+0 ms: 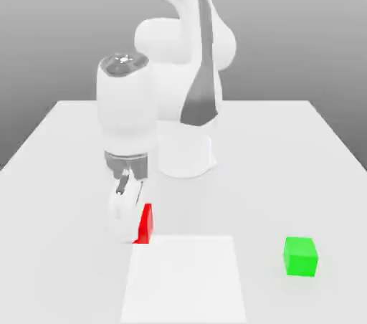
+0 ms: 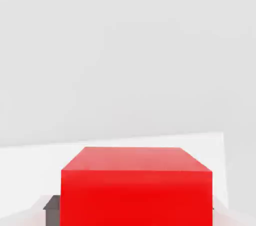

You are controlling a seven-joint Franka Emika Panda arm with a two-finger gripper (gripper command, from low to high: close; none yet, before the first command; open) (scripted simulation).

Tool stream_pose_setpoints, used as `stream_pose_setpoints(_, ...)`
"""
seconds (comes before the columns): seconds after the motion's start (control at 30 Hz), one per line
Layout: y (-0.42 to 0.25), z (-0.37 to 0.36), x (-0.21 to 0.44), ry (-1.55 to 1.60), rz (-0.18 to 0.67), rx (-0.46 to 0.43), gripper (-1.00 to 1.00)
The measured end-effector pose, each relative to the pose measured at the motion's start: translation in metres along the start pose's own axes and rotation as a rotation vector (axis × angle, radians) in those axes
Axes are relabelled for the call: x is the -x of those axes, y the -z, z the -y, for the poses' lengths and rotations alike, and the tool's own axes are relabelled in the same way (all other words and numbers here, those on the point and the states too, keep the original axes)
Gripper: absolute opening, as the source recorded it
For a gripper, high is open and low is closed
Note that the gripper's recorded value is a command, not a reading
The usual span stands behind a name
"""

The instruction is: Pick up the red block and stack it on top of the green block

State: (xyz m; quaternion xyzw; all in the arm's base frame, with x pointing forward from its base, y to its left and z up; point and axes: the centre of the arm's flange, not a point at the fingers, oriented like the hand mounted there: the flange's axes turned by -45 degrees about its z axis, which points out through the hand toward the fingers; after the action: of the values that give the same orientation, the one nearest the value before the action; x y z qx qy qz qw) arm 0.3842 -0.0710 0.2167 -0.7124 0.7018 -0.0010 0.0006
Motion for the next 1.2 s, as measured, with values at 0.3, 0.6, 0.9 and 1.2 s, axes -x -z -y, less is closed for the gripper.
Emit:
stream_pose_setpoints(0.3, 0.012, 0.018, 0.131, 0.478, 0.001, -0.001, -1.00)
stream_pose_setpoints(0.6, 0.028, -0.078, 0.376, 1.311, 0.003, -0.001, -1.00)
stream_pose_setpoints(0.9, -0.025, -0.014, 0.298, 1.091, 0.002, -0.003, -1.00)
stream_pose_setpoints(1.2, -0.028, -0.009, 0.291, 1.071, 0.001, -0.002, 1.00)
